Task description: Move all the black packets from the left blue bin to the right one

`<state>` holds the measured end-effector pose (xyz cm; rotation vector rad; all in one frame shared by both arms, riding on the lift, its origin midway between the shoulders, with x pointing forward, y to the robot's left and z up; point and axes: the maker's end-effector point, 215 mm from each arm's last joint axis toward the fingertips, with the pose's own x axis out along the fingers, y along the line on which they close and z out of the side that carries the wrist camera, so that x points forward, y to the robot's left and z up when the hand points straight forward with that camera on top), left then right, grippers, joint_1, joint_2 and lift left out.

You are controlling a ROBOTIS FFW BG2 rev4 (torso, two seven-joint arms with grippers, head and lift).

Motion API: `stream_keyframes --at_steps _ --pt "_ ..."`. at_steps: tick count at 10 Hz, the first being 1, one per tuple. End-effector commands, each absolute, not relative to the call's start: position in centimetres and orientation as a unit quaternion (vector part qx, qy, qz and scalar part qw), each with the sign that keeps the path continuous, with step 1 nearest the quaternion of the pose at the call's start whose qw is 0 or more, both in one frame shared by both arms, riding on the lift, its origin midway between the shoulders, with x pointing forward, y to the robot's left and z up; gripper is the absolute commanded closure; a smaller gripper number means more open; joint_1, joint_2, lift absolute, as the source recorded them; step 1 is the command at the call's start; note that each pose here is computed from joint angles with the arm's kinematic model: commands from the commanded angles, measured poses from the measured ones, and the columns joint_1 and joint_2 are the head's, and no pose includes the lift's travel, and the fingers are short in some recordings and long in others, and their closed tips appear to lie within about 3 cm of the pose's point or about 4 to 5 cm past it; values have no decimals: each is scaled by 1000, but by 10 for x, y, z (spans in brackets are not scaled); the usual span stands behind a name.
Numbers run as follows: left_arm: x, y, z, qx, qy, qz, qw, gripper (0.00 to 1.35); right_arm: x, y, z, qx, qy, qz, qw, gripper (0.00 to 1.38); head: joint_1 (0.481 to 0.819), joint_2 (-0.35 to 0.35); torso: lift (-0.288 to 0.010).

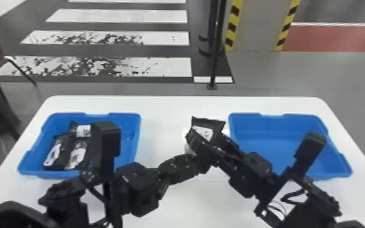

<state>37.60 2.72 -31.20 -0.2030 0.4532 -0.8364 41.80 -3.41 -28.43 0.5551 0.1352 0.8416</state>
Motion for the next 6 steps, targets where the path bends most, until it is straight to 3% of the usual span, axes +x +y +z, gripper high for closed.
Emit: stream_keyframes --at_steps 1,3,4,5,6 --pt "375 26 -311 -100 216 -404 883 1208 418 -35 -286 263 65 401 875 1276 695 -9 -140" --pt "375 24 -309 -106 212 -407 882 1196 418 -36 -286 265 62 400 875 1276 695 -14 -140" --pt "374 21 -309 -116 211 -410 880 953 419 -38 -285 266 61 398 876 1276 695 -16 -140" --pt "374 22 -312 -120 213 -408 879 525 424 -49 -287 263 59 388 881 1276 695 -20 -140" --pt "376 27 -312 -122 211 -403 882 214 432 -68 -289 253 57 372 891 1276 695 -24 -140"
